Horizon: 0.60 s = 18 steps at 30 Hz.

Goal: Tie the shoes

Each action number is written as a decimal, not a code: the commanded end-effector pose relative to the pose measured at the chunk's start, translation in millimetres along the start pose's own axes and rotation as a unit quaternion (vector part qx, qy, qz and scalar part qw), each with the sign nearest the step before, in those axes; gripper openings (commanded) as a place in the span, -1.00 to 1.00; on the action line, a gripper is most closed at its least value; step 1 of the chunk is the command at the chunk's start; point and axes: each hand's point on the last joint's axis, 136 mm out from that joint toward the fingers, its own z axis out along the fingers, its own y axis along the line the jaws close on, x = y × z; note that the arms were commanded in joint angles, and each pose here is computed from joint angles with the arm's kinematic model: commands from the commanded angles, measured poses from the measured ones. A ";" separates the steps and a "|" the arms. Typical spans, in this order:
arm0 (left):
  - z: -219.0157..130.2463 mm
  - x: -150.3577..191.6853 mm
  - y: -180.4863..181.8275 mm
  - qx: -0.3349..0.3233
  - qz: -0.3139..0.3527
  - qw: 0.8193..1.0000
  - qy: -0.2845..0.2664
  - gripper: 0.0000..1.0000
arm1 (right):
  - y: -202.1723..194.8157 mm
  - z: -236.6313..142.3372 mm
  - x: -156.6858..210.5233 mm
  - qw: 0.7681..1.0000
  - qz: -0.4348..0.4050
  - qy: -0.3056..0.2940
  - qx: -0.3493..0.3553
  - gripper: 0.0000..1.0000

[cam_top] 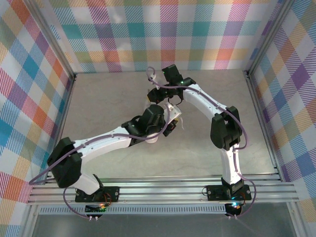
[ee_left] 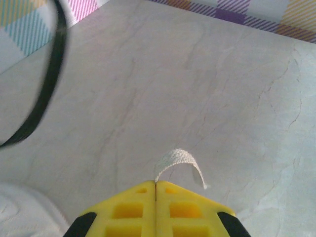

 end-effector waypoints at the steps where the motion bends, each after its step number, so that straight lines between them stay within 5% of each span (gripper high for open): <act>1: 11.0 -21.3 -9.8 0.017 0.024 0.999 -0.034 -1.00 | 10.2 -5.2 -7.2 1.000 -0.014 -0.004 -0.024 -1.00; 9: 34.1 -1.7 -23.4 0.046 0.028 0.999 -0.008 -0.98 | 13.3 -6.7 -3.9 0.999 -0.023 -0.002 -0.030 -1.00; 13: 24.9 -9.2 -10.6 0.011 0.028 0.999 -0.018 -0.14 | 15.2 -6.7 -2.0 0.999 -0.028 -0.009 -0.035 -1.00; 18: -8.3 -28.2 8.7 -0.030 0.031 0.998 -0.041 0.07 | 21.6 -11.0 -0.2 0.997 -0.063 -0.019 -0.043 -1.00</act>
